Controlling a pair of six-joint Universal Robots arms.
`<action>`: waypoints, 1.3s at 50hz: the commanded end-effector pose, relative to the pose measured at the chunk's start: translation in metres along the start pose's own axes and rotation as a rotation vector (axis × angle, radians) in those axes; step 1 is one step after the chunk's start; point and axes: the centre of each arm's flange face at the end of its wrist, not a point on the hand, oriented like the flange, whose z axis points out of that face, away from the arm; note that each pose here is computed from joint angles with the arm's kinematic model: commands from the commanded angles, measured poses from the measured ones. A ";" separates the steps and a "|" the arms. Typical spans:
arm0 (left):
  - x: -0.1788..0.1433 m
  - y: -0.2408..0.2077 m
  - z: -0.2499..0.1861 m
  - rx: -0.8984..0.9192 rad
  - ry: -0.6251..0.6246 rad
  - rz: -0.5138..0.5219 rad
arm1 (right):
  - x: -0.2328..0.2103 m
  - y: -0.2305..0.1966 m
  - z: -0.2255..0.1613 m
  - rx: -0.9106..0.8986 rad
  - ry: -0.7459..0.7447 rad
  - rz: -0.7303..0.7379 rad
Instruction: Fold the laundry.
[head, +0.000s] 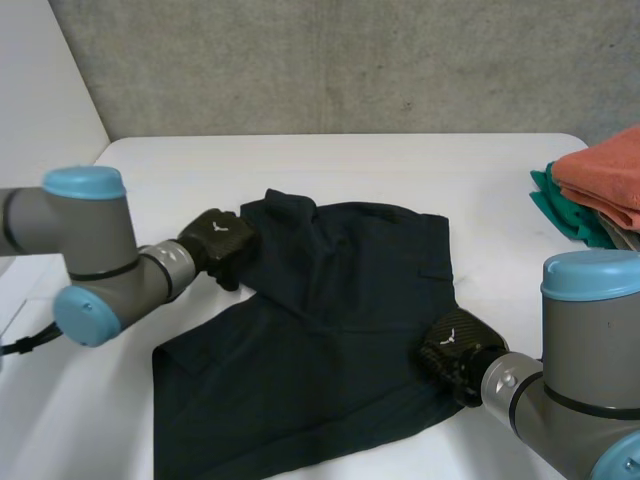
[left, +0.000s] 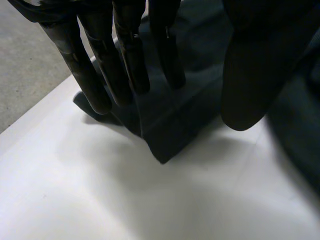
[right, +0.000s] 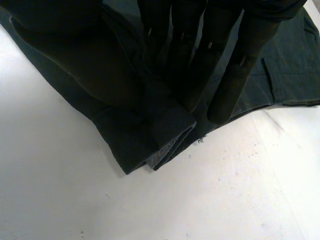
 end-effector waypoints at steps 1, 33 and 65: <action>0.001 0.010 0.021 -0.003 -0.060 0.096 | 0.001 0.002 0.002 -0.002 0.005 0.012; 0.022 -0.017 -0.027 -0.249 -0.362 0.473 | -0.006 -0.005 -0.003 0.025 0.020 0.032; 0.101 0.005 -0.220 -0.370 -0.087 -0.190 | 0.043 -0.031 -0.005 0.181 0.321 0.344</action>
